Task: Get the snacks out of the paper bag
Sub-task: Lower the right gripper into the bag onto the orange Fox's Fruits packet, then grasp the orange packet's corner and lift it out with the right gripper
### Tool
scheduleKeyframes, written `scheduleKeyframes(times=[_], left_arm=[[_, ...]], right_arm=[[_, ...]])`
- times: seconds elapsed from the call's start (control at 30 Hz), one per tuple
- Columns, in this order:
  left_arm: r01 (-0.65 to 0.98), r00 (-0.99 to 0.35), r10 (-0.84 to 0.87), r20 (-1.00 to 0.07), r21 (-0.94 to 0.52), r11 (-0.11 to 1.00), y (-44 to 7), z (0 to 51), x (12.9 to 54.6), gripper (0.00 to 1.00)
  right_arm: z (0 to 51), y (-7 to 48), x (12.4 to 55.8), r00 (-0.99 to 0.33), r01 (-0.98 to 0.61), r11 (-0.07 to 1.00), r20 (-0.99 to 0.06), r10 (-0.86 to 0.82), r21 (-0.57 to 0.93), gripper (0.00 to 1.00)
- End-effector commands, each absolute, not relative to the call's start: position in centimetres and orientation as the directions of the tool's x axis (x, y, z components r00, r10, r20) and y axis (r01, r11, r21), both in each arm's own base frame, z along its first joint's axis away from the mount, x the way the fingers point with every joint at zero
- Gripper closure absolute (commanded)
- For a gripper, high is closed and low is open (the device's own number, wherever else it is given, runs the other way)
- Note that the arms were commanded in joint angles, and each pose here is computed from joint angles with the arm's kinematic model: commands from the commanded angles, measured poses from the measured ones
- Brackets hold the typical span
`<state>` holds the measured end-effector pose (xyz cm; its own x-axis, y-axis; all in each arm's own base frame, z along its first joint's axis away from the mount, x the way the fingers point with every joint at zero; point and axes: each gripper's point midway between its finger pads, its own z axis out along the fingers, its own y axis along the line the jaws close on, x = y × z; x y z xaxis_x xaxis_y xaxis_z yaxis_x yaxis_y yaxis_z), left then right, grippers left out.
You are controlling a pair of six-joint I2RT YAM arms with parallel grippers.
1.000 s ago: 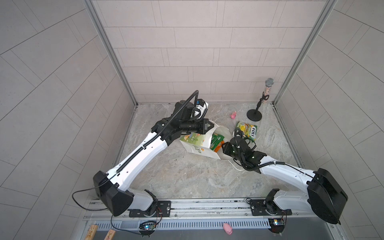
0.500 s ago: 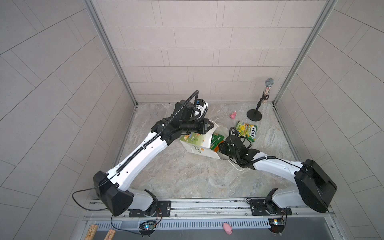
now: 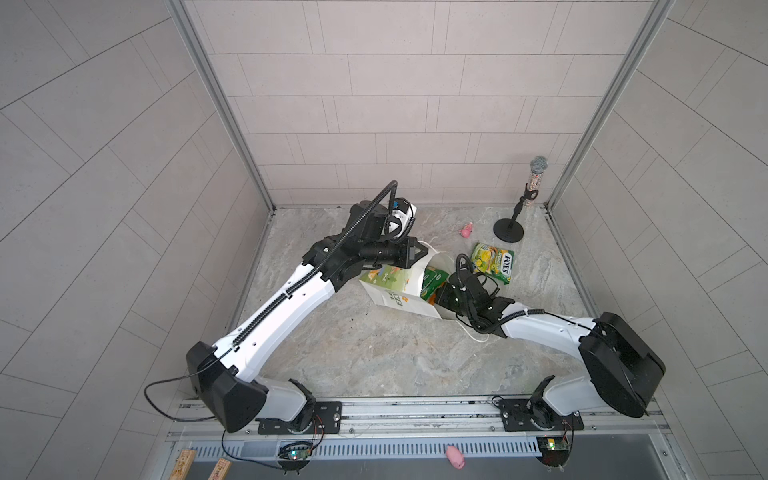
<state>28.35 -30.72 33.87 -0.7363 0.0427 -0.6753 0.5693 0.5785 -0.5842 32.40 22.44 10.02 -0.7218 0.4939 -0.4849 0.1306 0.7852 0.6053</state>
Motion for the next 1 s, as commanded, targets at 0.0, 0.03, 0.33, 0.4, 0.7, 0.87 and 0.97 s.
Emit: scheduleKeyframes(times=[0.0,0.03,0.33,0.4,0.7,0.87,0.97], left_arm=[[0.596,-0.709,0.038,-0.704,-0.569,0.566,-30.6,34.9,27.9,1.00],[0.595,-0.709,0.037,-0.704,-0.570,0.567,-30.6,35.0,27.9,1.00],[0.591,-0.711,0.037,-0.702,-0.569,0.572,-30.5,34.7,28.0,1.00],[0.591,-0.711,0.037,-0.702,-0.568,0.573,-30.6,34.7,28.0,1.00],[0.585,-0.715,0.037,-0.698,-0.570,0.577,-30.6,34.4,28.2,1.00],[0.585,-0.716,0.037,-0.697,-0.571,0.576,-30.7,34.4,28.2,1.00],[0.583,-0.718,0.037,-0.695,-0.571,0.577,-30.7,34.3,28.2,1.00]], right_arm=[[12.9,22.6,32.6,-0.692,0.073,0.770,-0.524,0.496,0.633,1.00],[13.2,22.5,32.5,-0.690,0.067,0.773,-0.530,0.492,0.631,1.00],[15.9,22.5,32.1,-0.681,-0.023,0.789,-0.588,0.437,0.614,1.00],[16.7,22.6,32.0,-0.681,-0.047,0.790,-0.598,0.422,0.611,1.00],[20.3,22.0,31.4,-0.646,-0.108,0.794,-0.649,0.401,0.598,1.00],[22.6,21.4,31.1,-0.620,-0.139,0.794,-0.677,0.397,0.592,1.00],[23.8,21.3,30.9,-0.607,-0.158,0.785,-0.686,0.402,0.599,1.00]])
